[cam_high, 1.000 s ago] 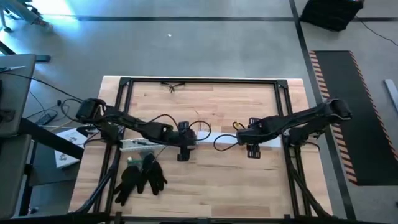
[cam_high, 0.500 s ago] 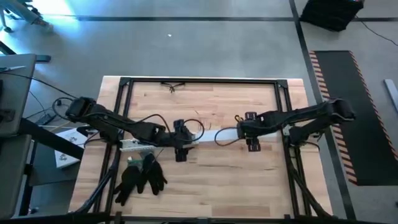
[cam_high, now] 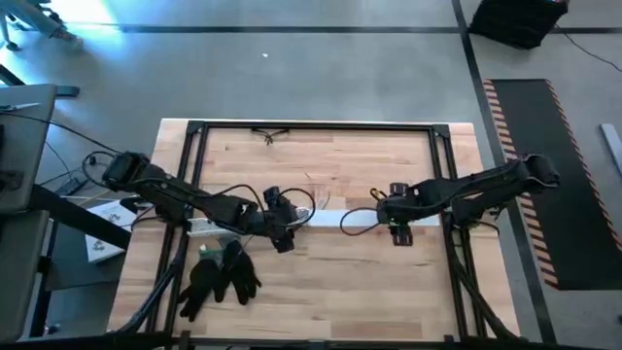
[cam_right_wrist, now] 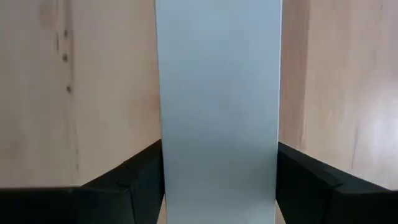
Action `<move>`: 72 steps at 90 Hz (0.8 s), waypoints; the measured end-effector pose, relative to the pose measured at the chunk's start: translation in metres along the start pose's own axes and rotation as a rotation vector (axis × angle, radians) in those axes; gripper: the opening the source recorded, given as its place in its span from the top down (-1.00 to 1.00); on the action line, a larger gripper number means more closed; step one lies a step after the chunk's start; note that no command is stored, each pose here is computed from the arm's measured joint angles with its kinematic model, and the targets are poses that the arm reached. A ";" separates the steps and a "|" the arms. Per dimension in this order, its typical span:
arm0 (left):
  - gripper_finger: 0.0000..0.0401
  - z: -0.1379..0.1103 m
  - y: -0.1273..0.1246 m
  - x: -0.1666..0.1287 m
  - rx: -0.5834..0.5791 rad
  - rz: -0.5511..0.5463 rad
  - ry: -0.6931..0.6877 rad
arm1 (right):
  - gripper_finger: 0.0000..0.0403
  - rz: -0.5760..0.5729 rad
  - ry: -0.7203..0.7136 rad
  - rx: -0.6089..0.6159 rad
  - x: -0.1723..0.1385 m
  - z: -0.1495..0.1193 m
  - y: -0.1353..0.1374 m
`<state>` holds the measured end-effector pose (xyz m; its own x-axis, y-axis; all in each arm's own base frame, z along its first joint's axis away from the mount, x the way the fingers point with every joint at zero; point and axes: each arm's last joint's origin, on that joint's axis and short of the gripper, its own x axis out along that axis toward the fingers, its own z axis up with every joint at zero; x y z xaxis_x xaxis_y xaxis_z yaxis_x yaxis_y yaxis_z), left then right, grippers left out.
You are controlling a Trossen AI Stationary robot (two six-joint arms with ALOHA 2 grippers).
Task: Ziptie cables
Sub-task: Close the white cable duct
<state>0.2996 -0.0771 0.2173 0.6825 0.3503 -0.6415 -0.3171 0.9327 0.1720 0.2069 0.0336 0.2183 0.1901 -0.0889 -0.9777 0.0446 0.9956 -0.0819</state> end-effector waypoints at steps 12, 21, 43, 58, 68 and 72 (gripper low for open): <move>-0.27 -0.005 -0.005 -0.005 -0.016 0.067 -0.011 | -0.15 -0.007 0.015 0.035 0.000 -0.002 0.002; -0.27 -0.015 -0.006 -0.004 -0.012 0.095 -0.003 | -0.15 -0.030 0.013 -0.022 -0.001 -0.003 0.003; -0.27 -0.037 0.000 0.007 0.029 0.069 0.051 | -0.15 -0.050 -0.055 -0.050 0.000 0.004 0.000; -0.27 -0.038 0.009 0.014 0.006 0.081 0.065 | -0.15 -0.039 -0.056 -0.005 0.000 0.005 0.000; -0.27 -0.031 0.014 0.019 -0.046 0.065 0.034 | -0.15 -0.023 -0.055 0.032 0.000 0.004 0.002; -0.27 -0.029 0.016 0.022 -0.053 0.070 0.024 | -0.15 -0.019 -0.056 0.037 -0.001 0.004 0.004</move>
<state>0.2902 -0.0573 0.1842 0.6419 0.4115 -0.6470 -0.3982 0.9000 0.1774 0.2108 0.0378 0.2193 0.2430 -0.1102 -0.9638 0.0844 0.9922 -0.0921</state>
